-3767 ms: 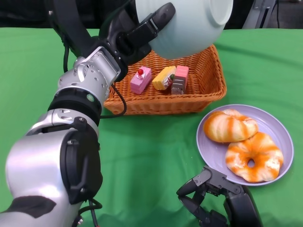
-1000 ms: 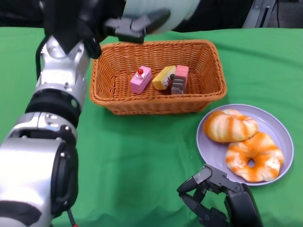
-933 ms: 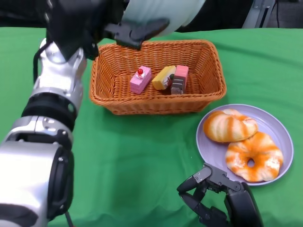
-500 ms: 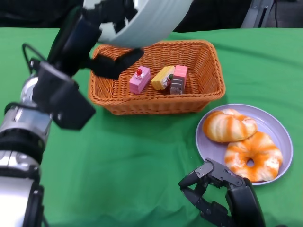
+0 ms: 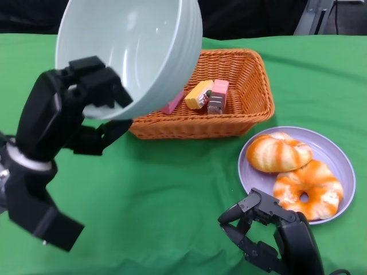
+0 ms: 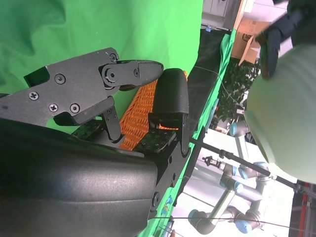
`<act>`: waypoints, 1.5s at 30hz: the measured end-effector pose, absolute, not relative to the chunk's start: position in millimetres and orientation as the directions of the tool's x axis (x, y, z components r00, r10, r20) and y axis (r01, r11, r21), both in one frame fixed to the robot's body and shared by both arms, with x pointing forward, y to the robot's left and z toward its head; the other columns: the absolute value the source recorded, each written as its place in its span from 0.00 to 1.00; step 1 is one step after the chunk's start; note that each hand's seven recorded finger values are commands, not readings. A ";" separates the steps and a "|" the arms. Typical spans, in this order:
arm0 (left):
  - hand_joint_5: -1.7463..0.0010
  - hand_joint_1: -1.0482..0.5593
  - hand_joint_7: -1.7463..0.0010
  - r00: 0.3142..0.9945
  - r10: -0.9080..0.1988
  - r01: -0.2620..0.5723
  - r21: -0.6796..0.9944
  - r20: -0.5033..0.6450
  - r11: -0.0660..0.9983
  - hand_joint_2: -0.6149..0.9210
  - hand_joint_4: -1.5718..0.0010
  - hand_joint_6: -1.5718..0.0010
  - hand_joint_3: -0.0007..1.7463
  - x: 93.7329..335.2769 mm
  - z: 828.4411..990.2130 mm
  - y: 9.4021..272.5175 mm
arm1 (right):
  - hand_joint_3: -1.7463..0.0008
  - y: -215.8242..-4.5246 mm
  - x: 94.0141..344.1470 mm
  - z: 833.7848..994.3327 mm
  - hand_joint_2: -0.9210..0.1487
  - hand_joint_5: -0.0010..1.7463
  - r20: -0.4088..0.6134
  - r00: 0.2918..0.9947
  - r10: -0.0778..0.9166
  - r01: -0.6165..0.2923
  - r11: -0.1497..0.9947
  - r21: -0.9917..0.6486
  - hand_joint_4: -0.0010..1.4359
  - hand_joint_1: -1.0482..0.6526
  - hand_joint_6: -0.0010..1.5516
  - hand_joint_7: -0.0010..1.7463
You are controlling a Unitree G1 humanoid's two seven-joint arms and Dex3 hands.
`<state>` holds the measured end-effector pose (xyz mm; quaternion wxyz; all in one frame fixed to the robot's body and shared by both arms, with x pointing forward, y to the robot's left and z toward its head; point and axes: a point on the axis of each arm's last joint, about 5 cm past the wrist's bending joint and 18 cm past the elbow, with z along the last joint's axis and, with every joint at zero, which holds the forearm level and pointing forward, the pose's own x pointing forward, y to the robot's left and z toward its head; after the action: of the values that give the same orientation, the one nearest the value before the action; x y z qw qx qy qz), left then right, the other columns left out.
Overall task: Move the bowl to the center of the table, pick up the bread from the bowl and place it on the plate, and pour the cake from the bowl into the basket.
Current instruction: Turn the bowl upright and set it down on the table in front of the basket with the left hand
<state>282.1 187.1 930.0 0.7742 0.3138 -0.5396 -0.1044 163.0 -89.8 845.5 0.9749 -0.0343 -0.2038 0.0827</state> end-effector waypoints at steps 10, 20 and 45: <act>0.11 0.70 0.21 0.353 -0.626 -0.187 0.708 0.696 0.681 0.56 0.44 0.46 0.81 265.7 900.1 209.1 | 0.78 -91.4 162.6 845.2 0.13 0.89 0.391 0.906 0.161 -0.133 0.986 -0.098 0.55 0.49 0.46 0.68; 0.04 0.75 0.01 0.338 -0.758 -0.072 0.818 0.558 0.570 0.54 0.47 0.55 0.76 240.4 871.0 224.5 | 0.78 -93.8 160.2 845.1 0.13 0.89 0.390 0.909 0.148 -0.120 0.988 -0.095 0.55 0.49 0.46 0.68; 0.00 0.69 0.03 0.391 -0.877 0.113 0.931 0.280 0.348 0.87 0.51 0.57 0.10 221.2 850.4 235.0 | 0.75 -92.2 157.8 847.3 0.16 0.89 0.384 0.913 0.136 -0.106 0.989 -0.099 0.55 0.49 0.46 0.69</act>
<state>221.2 235.0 850.4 0.7025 0.4497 -0.4246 -0.3522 157.8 -92.2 847.3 0.9773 -0.0382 -0.1989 0.0619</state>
